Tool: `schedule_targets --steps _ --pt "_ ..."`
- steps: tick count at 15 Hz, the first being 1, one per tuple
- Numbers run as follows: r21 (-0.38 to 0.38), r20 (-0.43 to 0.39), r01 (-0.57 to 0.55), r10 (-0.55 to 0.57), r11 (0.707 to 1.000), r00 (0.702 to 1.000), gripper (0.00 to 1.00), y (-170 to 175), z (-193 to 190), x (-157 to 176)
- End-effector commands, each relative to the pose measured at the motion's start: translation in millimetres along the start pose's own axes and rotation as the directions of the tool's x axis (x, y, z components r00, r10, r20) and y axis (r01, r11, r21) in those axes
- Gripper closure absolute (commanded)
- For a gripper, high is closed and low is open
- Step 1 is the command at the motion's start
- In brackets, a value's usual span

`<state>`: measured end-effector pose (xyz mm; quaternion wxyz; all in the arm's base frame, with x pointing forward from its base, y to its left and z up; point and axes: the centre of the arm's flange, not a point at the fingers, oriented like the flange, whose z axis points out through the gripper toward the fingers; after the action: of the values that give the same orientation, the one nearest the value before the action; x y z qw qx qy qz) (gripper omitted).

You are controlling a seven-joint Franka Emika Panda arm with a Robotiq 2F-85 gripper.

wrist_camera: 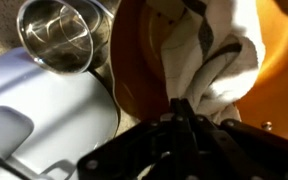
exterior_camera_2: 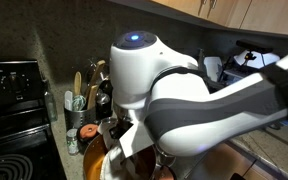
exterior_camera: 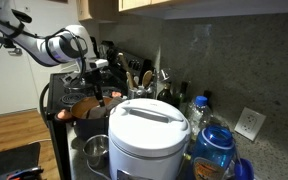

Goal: Take the cloth and wipe the pot

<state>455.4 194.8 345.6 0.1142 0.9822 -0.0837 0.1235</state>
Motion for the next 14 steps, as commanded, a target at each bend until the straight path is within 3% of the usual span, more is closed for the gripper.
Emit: schedule_targets --steps 1,8,14 --pt "0.003 -0.084 -0.070 0.070 0.998 0.994 0.99 25 -47 19" --pt "0.061 -0.250 -0.184 0.194 0.981 0.949 0.99 65 -104 78" --pt "0.058 -0.391 -0.229 0.233 0.972 0.890 0.99 83 -124 125"
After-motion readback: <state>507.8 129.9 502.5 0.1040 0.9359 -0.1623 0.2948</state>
